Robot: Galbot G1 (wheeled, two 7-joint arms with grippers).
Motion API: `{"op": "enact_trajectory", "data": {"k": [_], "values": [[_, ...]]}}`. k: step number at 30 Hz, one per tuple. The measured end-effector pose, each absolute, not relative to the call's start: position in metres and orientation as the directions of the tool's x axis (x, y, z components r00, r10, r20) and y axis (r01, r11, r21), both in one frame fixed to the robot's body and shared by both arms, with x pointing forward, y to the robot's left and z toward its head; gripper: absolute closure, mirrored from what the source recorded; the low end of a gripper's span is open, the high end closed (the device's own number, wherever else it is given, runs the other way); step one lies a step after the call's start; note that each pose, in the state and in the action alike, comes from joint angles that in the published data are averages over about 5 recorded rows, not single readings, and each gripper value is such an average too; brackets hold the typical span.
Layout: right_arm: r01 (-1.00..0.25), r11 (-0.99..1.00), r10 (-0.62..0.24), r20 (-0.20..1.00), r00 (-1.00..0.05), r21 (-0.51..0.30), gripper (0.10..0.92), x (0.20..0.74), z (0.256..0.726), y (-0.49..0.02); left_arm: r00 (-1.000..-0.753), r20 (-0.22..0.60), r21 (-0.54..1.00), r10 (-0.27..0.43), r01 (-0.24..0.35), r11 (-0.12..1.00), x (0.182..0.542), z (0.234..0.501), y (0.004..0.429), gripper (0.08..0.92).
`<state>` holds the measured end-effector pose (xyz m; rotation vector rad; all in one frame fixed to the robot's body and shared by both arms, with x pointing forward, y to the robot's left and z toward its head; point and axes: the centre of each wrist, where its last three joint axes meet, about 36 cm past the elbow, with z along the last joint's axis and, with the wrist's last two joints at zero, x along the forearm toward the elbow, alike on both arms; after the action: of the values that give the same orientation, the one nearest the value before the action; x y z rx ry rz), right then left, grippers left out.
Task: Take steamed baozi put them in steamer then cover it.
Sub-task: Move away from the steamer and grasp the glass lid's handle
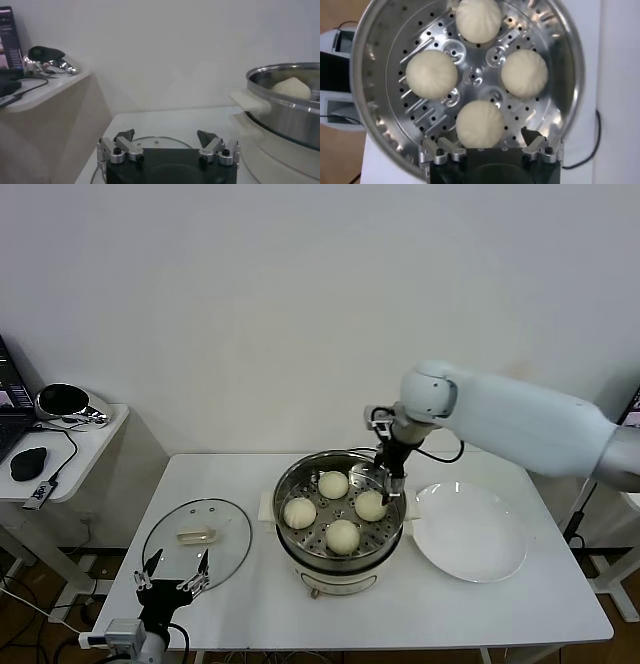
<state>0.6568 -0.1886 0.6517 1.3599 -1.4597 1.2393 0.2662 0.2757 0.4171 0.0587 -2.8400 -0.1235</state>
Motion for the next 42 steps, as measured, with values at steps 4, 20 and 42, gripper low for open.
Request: {"op": "enact_trajectory", "data": {"k": [4, 20, 42], "values": [[-0.975, 0.018, -0.333, 0.918, -0.215, -0.222, 0.200, 0.649, 0.668, -0.218, -0.950, 0.306, 0.097, -0.067, -0.039, 0.995, 0.266, 0.414, 0.275, 0.177], [-0.658, 0.594, -0.590, 0.306, -0.747, -0.463, 0.200, 0.578, 0.660, -0.340, -0.950, 0.305, 0.102, -0.067, -0.038, 0.994, 0.265, 0.409, 0.272, 0.177], [-0.144, 0.985, -0.130, -0.138, -0.982, 0.092, 0.200, 0.420, 0.439, -0.397, -0.958, 0.271, 0.207, -0.089, -0.032, 0.978, 0.287, 0.387, 0.285, 0.177]]}}
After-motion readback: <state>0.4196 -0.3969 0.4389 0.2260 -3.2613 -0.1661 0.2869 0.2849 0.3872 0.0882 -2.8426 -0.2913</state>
